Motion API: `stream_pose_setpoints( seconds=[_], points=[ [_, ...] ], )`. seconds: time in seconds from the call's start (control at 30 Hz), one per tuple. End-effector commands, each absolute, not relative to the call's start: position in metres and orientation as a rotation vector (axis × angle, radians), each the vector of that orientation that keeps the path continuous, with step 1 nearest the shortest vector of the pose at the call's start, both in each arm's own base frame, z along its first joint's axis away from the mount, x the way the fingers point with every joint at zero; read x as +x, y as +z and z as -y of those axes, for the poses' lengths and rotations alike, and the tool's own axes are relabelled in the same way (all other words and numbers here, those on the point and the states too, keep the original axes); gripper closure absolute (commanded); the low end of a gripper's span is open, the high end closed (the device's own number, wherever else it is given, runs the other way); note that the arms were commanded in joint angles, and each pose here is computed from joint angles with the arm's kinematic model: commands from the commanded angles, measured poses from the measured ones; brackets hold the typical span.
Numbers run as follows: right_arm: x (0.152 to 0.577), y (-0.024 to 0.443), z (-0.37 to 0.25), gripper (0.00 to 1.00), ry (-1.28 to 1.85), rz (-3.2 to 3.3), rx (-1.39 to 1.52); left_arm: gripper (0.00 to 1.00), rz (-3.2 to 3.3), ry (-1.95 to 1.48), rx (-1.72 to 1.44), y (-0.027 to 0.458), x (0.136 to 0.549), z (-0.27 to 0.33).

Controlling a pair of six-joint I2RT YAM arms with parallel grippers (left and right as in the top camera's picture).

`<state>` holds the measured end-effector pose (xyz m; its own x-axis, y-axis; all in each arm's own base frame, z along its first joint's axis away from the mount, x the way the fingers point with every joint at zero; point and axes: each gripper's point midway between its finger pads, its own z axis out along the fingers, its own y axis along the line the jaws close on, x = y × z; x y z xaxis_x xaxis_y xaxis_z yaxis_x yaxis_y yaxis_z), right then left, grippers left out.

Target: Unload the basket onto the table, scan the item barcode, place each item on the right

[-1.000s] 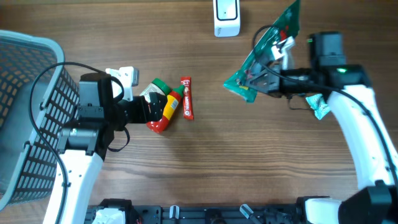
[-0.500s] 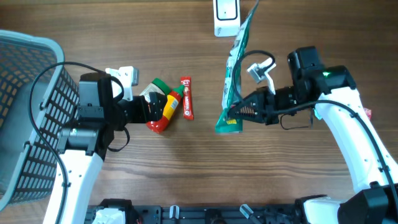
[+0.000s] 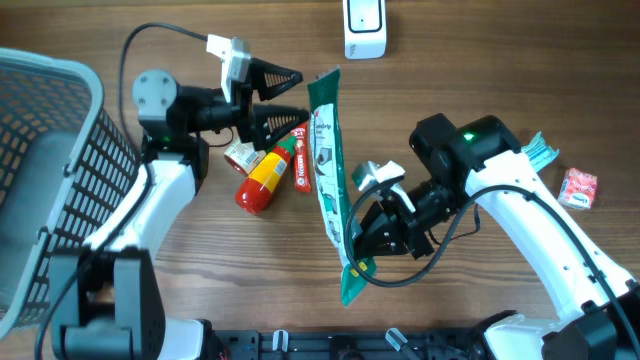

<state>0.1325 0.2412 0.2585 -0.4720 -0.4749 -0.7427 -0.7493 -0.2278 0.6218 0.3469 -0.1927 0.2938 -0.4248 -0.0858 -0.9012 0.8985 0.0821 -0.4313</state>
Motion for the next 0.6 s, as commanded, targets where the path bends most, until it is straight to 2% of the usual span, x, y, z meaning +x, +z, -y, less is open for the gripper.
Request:
stream_pose_setpoints(
  seconds=[0.0, 0.23, 0.33, 0.37, 0.4, 0.43, 0.47, 0.53, 0.57],
  points=[
    [0.133, 0.264, -0.243, 0.96, 1.779, -1.746, -1.460, 0.01, -1.594, -1.654, 0.959, 0.293, 0.316, 0.193],
    [0.133, 0.263, -0.243, 0.96, 1.774, -1.749, -1.466, 0.00, -1.612, -1.739, 1.001, 0.298, 0.298, 0.216],
    [0.133, 0.263, -0.243, 0.96, 1.771, -1.745, -1.468, 0.04, -1.546, -1.714, 0.986, 0.322, 0.291, 0.225],
    [0.133, 0.263, -0.243, 0.96, 1.770, -1.745, -1.468, 0.10, -1.544, -1.717, 0.975, 0.324, 0.291, 0.225],
    [0.133, 0.263, -0.243, 0.96, 1.769, -1.742, -1.469, 0.25, -1.537, -1.713, 0.977, 0.325, 0.291, 0.225],
    [0.134, 0.263, -0.244, 0.96, 1.767, -1.740, -1.470, 0.47, -1.548, -1.724, 0.968, 0.325, 0.291, 0.225],
    [0.134, 0.263, -0.244, 0.96, 1.766, -1.738, -1.471, 0.51, -1.559, -1.734, 0.960, 0.325, 0.291, 0.225],
    [0.134, 0.263, -0.244, 0.96, 1.764, -1.736, -1.472, 0.70, -1.570, -1.745, 0.943, 0.326, 0.292, 0.225],
    [0.134, 0.263, -0.244, 0.96, 1.764, -1.735, -1.471, 0.91, -1.571, -1.748, 0.934, 0.326, 0.292, 0.225]
  ],
)
